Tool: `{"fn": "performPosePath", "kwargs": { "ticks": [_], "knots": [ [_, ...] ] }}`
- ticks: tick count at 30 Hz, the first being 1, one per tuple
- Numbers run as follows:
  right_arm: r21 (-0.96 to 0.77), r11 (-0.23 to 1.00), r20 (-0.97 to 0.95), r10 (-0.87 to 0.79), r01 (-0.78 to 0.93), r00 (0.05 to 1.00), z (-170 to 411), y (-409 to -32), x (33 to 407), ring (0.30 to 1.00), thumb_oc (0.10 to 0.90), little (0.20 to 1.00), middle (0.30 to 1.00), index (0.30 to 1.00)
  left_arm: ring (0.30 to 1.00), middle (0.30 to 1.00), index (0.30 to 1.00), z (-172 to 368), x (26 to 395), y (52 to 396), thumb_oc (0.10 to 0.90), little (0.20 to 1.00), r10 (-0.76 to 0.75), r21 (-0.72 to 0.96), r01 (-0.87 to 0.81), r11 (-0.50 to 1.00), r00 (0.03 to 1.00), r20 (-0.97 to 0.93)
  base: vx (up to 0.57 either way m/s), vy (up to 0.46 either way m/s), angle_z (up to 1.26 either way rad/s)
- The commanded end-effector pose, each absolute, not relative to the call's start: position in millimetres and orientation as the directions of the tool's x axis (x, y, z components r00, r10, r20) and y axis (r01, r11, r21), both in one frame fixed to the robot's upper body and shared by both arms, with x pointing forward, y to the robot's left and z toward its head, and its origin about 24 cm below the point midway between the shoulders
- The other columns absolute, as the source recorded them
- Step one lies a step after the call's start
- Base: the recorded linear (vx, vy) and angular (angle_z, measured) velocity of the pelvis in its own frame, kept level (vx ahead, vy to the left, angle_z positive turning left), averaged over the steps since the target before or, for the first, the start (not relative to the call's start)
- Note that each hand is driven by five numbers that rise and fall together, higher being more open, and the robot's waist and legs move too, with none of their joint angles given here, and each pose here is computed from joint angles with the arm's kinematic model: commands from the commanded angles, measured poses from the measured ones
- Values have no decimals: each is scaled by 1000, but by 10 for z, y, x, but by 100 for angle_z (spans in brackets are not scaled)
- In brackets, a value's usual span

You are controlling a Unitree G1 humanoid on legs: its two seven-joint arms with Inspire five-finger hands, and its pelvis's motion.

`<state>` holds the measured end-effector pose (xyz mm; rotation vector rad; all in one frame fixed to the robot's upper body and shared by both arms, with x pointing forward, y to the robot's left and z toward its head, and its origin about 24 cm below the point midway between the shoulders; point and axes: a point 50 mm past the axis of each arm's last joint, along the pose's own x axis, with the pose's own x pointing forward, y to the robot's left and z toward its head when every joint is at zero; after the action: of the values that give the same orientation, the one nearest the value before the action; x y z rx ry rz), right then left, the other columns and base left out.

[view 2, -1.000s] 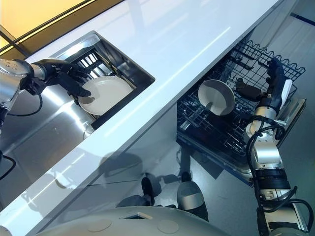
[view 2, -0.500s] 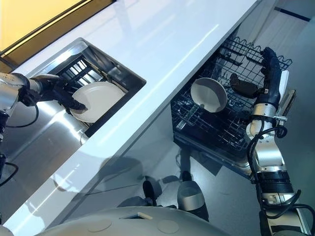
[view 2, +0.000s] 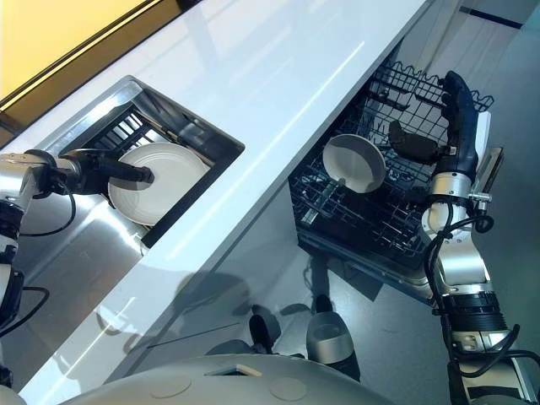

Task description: Pick up plates and place into dishwasher.

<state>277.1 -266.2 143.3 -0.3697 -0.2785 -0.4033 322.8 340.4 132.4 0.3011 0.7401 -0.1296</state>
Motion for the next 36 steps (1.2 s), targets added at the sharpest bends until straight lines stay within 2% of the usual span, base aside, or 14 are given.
{"fn": "performPosePath", "kwargs": {
  "ticks": [1,2,4,7,8,9,12,16,19,24,25,27,33,36],
  "knots": [
    [-225,862,676,-199,455,710,2280,-2478,2767,900,800,900,900,900,300,300,300,1547,3487,2942,100,200,-240,108,324,940,851,-467,-57,-51,2],
    [-209,861,704,-196,463,683,2339,-2447,2751,900,800,900,900,900,300,300,300,1696,3537,2908,100,200,-207,158,281,947,906,-370,-60,-51,1],
    [-196,861,724,-196,470,661,2393,-2441,2728,900,800,900,900,900,300,300,300,1805,3557,2889,100,200,-185,187,249,950,934,-307,-51,-41,3],
    [-169,849,787,-190,501,587,2596,-2465,2665,900,800,900,900,900,300,300,300,2372,3525,2997,100,200,24,545,4,838,999,-43,-76,-51,6],
    [-168,849,788,-190,501,586,2600,-2466,2664,900,800,900,900,900,300,300,300,2382,3525,2993,100,200,19,554,5,832,999,-37,-83,-42,17],
    [-160,844,808,-187,513,559,2697,-2499,2632,900,800,900,900,900,300,300,300,2623,3467,3059,100,200,69,663,-92,743,996,61,-71,-31,23],
    [-144,830,853,-172,538,493,2910,-2597,2514,900,800,900,900,900,300,300,300,3135,3250,3152,100,200,102,761,-275,588,958,268,-67,-32,20],
    [-131,844,888,-133,520,440,3025,-2641,2381,900,800,900,900,900,300,300,300,3483,2947,3177,100,200,101,715,-512,476,840,533,-83,-23,16],
    [-137,884,899,-78,447,430,3084,-2599,2312,900,800,900,900,900,300,300,300,3610,2728,3138,100,200,67,604,-654,455,702,709,-51,-18,19],
    [-167,939,895,17,301,445,3149,-2476,2286,900,800,900,900,900,300,300,300,3638,2517,3006,100,200,-16,463,-762,452,513,858,-49,-11,30],
    [-181,964,882,73,193,466,3162,-2392,2303,900,800,900,900,900,300,300,300,3627,2450,2918,100,200,-57,408,-784,468,434,899,-16,-12,39],
    [-178,983,853,137,34,503,3151,-2254,2373,900,800,900,900,900,300,300,300,3591,2427,2802,100,200,-94,362,-786,501,366,926,-46,-8,35],
    [-44,918,753,290,-395,590,2984,-1835,2583,900,800,900,900,900,300,300,300,3486,2509,2494,100,200,-184,354,-754,552,304,935,-25,-1,35],
    [38,861,741,316,-506,593,2896,-1622,2657,900,800,900,900,900,300,300,300,3393,2616,2272,100,200,-236,379,-715,587,297,925,-11,-8,26]
  ]
}}
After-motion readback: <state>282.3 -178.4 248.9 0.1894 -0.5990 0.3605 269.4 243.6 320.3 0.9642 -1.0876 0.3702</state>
